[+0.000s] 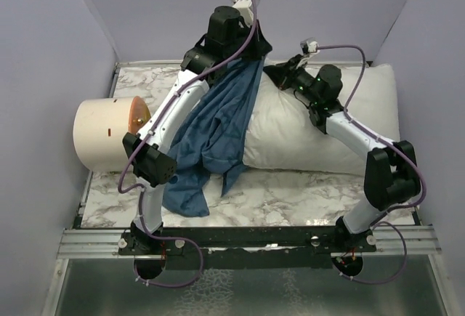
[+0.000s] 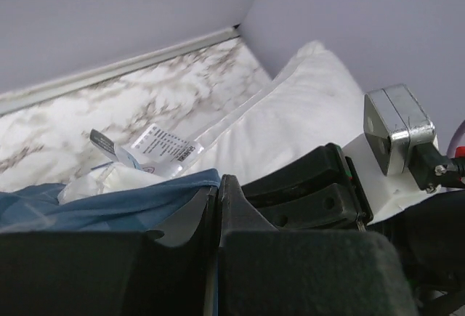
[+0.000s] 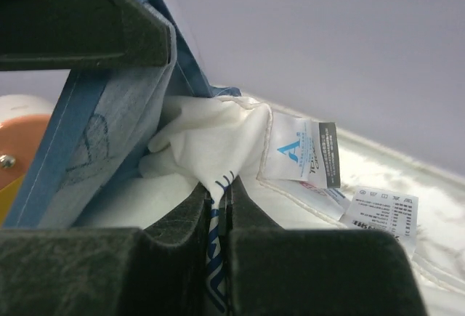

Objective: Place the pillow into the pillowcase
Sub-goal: Stuff the pillow into the pillowcase.

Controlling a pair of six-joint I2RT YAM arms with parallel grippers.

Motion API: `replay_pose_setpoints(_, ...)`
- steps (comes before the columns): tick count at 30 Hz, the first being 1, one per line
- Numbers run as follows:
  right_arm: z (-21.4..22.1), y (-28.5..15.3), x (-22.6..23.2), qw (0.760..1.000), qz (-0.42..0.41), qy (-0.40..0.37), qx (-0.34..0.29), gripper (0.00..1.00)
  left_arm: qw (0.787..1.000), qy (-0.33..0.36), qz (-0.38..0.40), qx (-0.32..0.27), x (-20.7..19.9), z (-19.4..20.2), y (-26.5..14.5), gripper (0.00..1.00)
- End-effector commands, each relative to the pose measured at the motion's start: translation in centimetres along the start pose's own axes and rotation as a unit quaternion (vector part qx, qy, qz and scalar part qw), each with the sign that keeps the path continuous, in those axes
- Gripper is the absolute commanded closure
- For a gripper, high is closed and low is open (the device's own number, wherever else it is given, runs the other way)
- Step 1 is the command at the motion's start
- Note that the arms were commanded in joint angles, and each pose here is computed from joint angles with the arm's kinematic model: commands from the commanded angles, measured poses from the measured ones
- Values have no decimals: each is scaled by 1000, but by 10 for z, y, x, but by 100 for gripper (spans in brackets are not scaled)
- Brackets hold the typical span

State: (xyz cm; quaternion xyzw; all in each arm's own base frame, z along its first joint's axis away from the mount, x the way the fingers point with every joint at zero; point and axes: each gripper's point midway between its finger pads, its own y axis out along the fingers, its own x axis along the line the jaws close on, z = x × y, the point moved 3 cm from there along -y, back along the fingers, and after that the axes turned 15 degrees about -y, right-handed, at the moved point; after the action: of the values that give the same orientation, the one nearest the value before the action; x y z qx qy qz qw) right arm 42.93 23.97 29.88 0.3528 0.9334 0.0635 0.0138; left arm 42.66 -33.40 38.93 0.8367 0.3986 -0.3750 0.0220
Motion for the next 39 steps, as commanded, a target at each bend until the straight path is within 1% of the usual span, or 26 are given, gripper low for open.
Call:
replay_pose_setpoints(1, -97, -20, -5, 981, 36, -128, -140, 99, 988, 4, 151, -31, -66, -30, -6, 100)
replay_pose_setpoints(2, -102, -23, -4, 977, 38, -149, -145, 99, 986, 8, 161, -32, -68, -29, -6, 100)
replay_pose_setpoints(4, -97, -27, -1, 972, 30, -183, -145, 99, 986, 20, 163, -20, -60, -17, -2, 100)
replay_pose_setpoints(6, -72, -31, 4, 972, 11, -192, -135, 99, 988, 36, 147, 12, -39, 9, 6, 100)
replay_pose_setpoints(7, -57, -33, 8, 973, 1, -189, -129, 99, 990, 39, 126, 40, -18, 33, 13, 100)
replay_pose_setpoints(9, -19, -41, 17, 978, -15, -172, -118, 99, 990, 50, 106, 77, 14, 70, 19, 100)
replay_pose_setpoints(11, 17, -50, 29, 982, -25, -152, -106, 99, 989, 51, 85, 107, 45, 105, 20, 100)
replay_pose_setpoints(13, 42, -58, 46, 985, -41, -137, -92, 99, 988, 42, 73, 132, 66, 134, 17, 100)
replay_pose_setpoints(15, 58, -65, 65, 987, -53, -132, -79, 99, 987, 27, 70, 146, 79, 156, 9, 100)
replay_pose_setpoints(17, 66, -69, 81, 986, -65, -135, -66, 99, 988, 12, 73, 132, 83, 166, -3, 100)
replay_pose_setpoints(18, 68, -71, 87, 986, -70, -137, -57, 99, 990, 10, 76, 120, 86, 170, -10, 98)
replay_pose_setpoints(19, 70, -73, 90, 987, -71, -136, -49, 99, 992, 15, 83, 98, 81, 165, -21, 94)
replay_pose_setpoints(20, 71, -75, 92, 988, -70, -132, -41, 99, 993, 20, 83, 80, 80, 162, -30, 87)
replay_pose_setpoints(22, 71, -79, 95, 989, -75, -125, -26, 99, 996, 30, 75, 38, 79, 152, -49, 70)
replay_pose_setpoints(24, 73, -82, 99, 989, -86, -119, -10, 99, 996, 42, 72, 11, 75, 143, -68, 53)
replay_pose_setpoints(26, 78, -86, 102, 989, -93, -112, 9, 99, 997, 46, 68, -9, 71, 136, -85, 40)
replay_pose_setpoints(28, 83, -93, 105, 989, -98, -108, 18, 99, 997, 45, 61, -14, 68, 132, -100, 31)
replay_pose_setpoints(31, 90, -105, 108, 991, -89, -100, 26, 99, 998, 34, 51, 7, 66, 136, -120, 29)
replay_pose_setpoints(34, 96, -116, 112, 991, -87, -97, 33, 99, 999, 12, 32, 7, 67, 133, -137, 29)
replay_pose_setpoints(39, 108, -133, 119, 991, -87, -92, 51, 99, 1000, 9, -18, 0, 73, 112, -157, 29)
